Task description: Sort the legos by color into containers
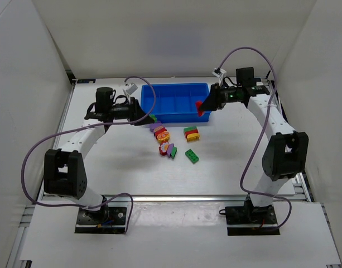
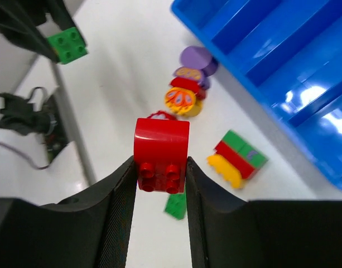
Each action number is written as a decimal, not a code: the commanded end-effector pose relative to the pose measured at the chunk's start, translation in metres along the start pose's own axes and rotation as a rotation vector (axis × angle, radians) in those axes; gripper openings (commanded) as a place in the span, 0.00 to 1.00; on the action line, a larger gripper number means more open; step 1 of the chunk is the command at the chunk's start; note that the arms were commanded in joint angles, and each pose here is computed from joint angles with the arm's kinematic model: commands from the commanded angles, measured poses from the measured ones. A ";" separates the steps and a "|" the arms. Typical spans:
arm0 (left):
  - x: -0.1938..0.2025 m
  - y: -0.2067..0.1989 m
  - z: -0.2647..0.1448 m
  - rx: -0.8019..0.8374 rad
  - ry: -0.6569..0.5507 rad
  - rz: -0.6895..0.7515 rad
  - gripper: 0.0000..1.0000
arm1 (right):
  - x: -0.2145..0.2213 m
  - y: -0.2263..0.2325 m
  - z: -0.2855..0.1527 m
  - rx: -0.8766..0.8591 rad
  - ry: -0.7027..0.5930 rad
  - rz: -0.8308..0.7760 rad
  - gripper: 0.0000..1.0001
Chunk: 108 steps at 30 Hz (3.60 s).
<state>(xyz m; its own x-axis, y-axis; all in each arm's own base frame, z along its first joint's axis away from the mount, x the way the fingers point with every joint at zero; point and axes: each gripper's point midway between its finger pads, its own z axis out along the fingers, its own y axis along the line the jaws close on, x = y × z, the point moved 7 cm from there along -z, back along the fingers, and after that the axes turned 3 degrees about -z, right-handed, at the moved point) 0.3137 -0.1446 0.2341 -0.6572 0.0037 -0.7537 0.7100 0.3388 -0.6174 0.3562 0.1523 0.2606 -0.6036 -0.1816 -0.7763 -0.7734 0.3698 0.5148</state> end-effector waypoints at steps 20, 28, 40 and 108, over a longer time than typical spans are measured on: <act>-0.030 -0.003 -0.049 -0.162 -0.120 0.064 0.21 | -0.040 -0.108 0.139 0.505 -0.034 -0.145 0.11; -0.030 0.003 -0.047 -0.173 -0.126 0.053 0.21 | -0.036 -0.118 0.148 0.547 -0.025 -0.151 0.47; -0.045 -0.002 -0.022 -0.156 -0.122 0.133 0.21 | -0.079 -0.096 0.121 0.647 -0.157 -0.265 0.81; -0.240 0.007 0.064 -0.590 -0.452 0.312 0.84 | 0.083 0.060 -0.007 0.398 0.121 -0.113 0.79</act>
<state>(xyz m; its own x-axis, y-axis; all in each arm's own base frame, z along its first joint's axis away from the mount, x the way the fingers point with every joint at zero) 0.5254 -0.2837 0.3118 -0.2820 -0.0660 -0.9571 0.6627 0.7080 -0.2441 0.2735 0.1332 0.2194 -0.6074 -0.3264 -0.7242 -0.6812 0.6831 0.2634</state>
